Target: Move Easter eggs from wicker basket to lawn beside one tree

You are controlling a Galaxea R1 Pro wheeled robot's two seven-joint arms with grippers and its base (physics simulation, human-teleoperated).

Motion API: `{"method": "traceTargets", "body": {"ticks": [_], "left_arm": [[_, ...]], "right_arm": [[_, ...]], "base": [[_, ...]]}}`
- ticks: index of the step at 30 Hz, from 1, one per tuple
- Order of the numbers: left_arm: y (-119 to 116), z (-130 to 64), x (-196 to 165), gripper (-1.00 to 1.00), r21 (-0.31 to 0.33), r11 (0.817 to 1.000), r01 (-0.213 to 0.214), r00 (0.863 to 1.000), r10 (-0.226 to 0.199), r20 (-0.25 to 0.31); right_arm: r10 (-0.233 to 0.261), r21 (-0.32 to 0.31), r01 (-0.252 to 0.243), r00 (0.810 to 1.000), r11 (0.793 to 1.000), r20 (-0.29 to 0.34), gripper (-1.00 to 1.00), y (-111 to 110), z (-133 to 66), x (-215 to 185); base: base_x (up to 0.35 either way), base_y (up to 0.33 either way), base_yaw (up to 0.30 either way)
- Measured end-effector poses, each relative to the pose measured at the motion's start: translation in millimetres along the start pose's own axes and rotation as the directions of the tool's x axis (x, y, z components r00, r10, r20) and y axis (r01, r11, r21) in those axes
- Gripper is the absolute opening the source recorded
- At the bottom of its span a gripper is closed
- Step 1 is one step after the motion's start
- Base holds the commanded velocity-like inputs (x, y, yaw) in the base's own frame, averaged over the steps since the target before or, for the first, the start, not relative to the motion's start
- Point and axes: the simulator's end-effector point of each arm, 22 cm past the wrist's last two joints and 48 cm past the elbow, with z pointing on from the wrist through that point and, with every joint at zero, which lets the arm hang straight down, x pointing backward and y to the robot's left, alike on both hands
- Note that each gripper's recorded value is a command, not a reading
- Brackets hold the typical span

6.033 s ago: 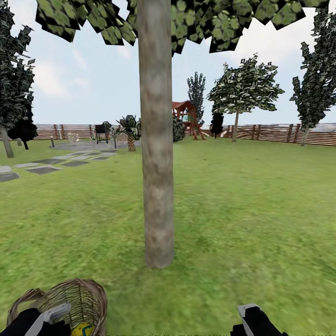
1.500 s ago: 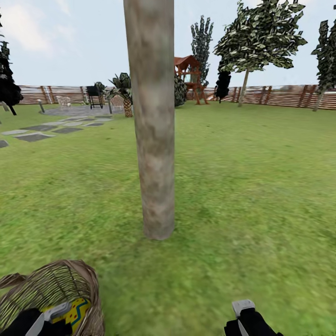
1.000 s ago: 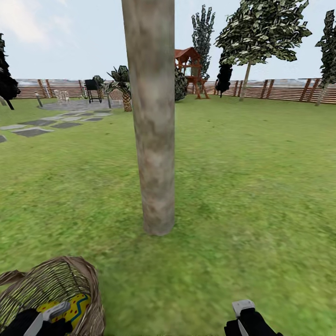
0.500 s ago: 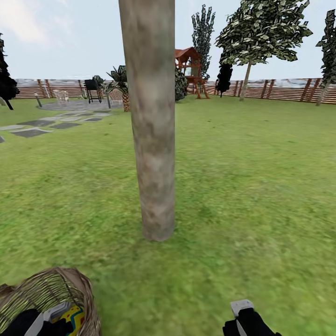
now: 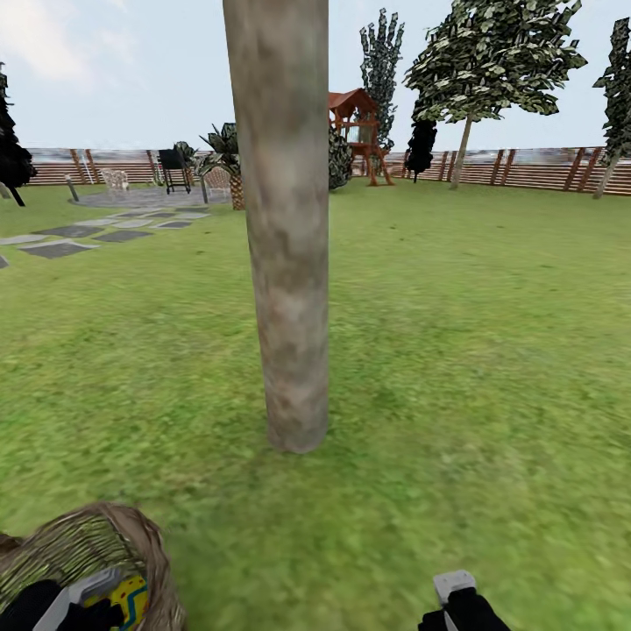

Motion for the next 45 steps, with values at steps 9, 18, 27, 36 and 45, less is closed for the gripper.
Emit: {"method": "traceTargets", "body": {"ticks": [9, 18, 27, 36, 45], "left_arm": [[0, 0.5, 4, 1.0, -0.005, 1.0, -0.012, 1.0, 0.012, -0.014], [4, 5.5, 9, 1.0, -0.016, 1.0, -0.013, 0.999, 0.013, -0.03], [8, 17.3, 21, 1.0, -0.032, 0.999, -0.018, 0.998, 0.016, -0.066], [13, 28.2, 32, 1.0, -0.048, 0.999, -0.021, 0.995, 0.016, -0.099], [19, 38.4, 43, 1.0, -0.068, 0.997, -0.03, 0.991, 0.021, -0.132]], "right_arm": [[0.001, 0.002, -0.001, 1.0, 1.0, 0.0, 1.0, -1, 0.1, 0], [-0.002, -0.001, 0.002, 1.0, 1.0, -0.016, 1.0, 0, 5.0, 6], [-0.007, -0.006, 0.006, 0.999, 1.0, -0.052, 1.0, 4, 15.9, 19], [-0.011, -0.011, 0.01, 0.996, 1.0, -0.088, 1.0, 7, 26.2, 33], [-0.016, -0.017, 0.014, 0.992, 1.0, -0.122, 1.0, 11, 36.0, 47]], "base": [[0.0, 0.0, 0.0], [0.0, 0.0, 0.0], [0.0, 0.0, 0.0], [0.0, 0.0, 0.0], [0.0, 0.0, 0.0]]}}
